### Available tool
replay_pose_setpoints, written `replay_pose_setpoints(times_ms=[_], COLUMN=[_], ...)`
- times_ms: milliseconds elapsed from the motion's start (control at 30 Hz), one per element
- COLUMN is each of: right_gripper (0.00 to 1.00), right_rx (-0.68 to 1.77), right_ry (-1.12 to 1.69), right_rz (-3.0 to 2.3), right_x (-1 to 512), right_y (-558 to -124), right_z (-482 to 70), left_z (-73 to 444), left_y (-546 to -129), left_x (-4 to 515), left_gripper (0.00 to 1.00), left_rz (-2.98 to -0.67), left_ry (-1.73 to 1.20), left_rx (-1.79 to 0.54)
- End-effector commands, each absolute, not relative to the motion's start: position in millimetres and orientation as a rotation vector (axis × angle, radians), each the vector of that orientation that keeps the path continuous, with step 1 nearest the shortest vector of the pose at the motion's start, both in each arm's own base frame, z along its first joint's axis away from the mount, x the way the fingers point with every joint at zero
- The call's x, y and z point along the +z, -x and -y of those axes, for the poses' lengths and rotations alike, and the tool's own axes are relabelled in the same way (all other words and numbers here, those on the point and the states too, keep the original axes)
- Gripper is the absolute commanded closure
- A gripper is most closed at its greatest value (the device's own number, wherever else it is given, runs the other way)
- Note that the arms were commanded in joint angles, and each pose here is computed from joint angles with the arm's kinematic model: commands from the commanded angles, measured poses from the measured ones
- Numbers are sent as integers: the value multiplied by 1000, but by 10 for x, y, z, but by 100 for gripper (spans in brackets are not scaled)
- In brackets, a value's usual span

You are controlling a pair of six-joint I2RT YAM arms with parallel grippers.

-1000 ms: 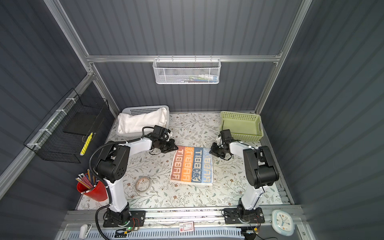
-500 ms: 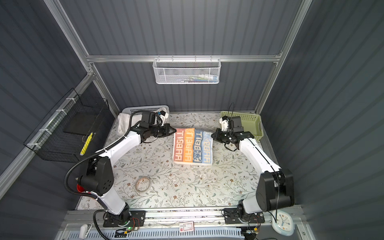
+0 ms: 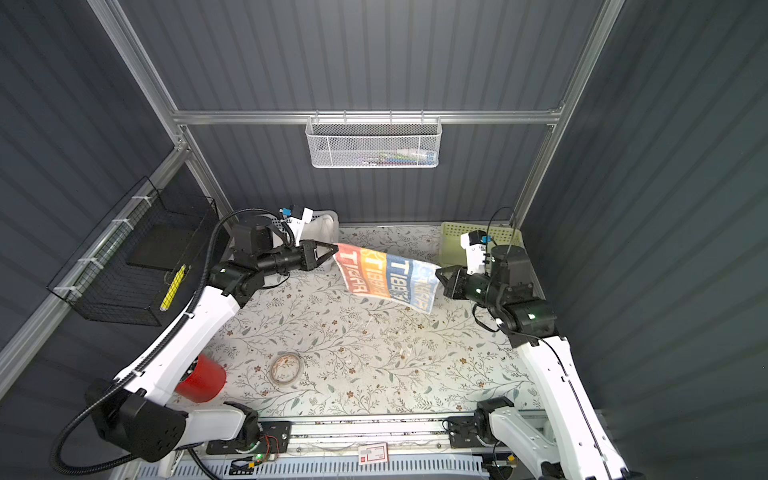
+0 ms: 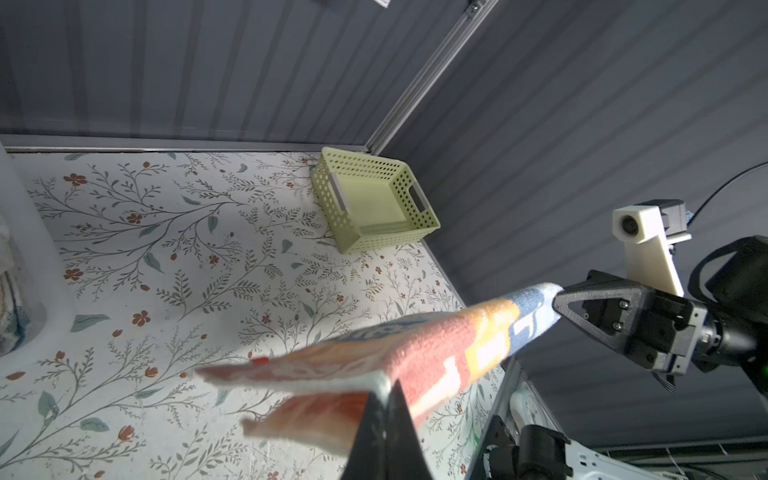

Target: Fold and stack the towels

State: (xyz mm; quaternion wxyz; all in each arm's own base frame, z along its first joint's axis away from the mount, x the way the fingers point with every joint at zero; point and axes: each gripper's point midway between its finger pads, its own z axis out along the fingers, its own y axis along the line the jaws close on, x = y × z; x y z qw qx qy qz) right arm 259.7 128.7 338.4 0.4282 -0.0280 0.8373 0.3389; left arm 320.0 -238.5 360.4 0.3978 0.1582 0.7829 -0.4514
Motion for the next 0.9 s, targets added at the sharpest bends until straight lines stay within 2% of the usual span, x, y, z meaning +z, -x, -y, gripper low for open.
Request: replay_pose_setpoints(times_ms=[0, 167, 267, 400, 433, 467, 533, 567, 633, 700, 867], right_gripper=[100, 100, 100, 100, 95, 84, 76, 73, 71, 65, 61], right_rx=[808, 768, 777, 847, 852, 841, 803, 761, 684, 654, 611], right_ry=[3, -56, -86, -90, -79, -69, -70, -64, -75, -68, -93], right_rz=[-2153, -2258, -2362, -2485, -2505, -2530, -2592, -2623, -2698, -2718, -2761], right_x=[3305, 3003, 2564, 1948, 1818, 1671, 1413, 1330, 1220, 1215, 1133], right_y=[-2368, -2371, -2621, -3166, -3323, -3512, -3853, -4039, -4243, -4313, -4036], right_z=[-1166, -1113, -1181, -1393, -1435, -1468, -1485, -1478, -1431, -1415, -1320], left_z=[2263, 2192, 2183, 2352, 2375, 2393, 2394, 2393, 2438, 2438, 2271], left_y=[-3008, -2922, -3076, -3476, -3607, -3766, -4057, -4201, -4419, -4483, -4203], left_x=[3574, 3218, 2696, 1984, 1837, 1658, 1439, 1371, 1446, 1495, 1296], left_gripper=[100, 100, 100, 100, 95, 85, 71, 67, 66, 65, 66], left_rz=[-2024, -2175, -2331, -2466, -2483, -2508, -2540, -2546, -2510, -2488, -2529], left_ry=[-336, -234, -161, -120, -111, -110, -122, -130, -161, -187, -183], left_rx=[-1160, -1156, -1095, -1088, -1066, -1020, -910, -857, -823, -798, -736])
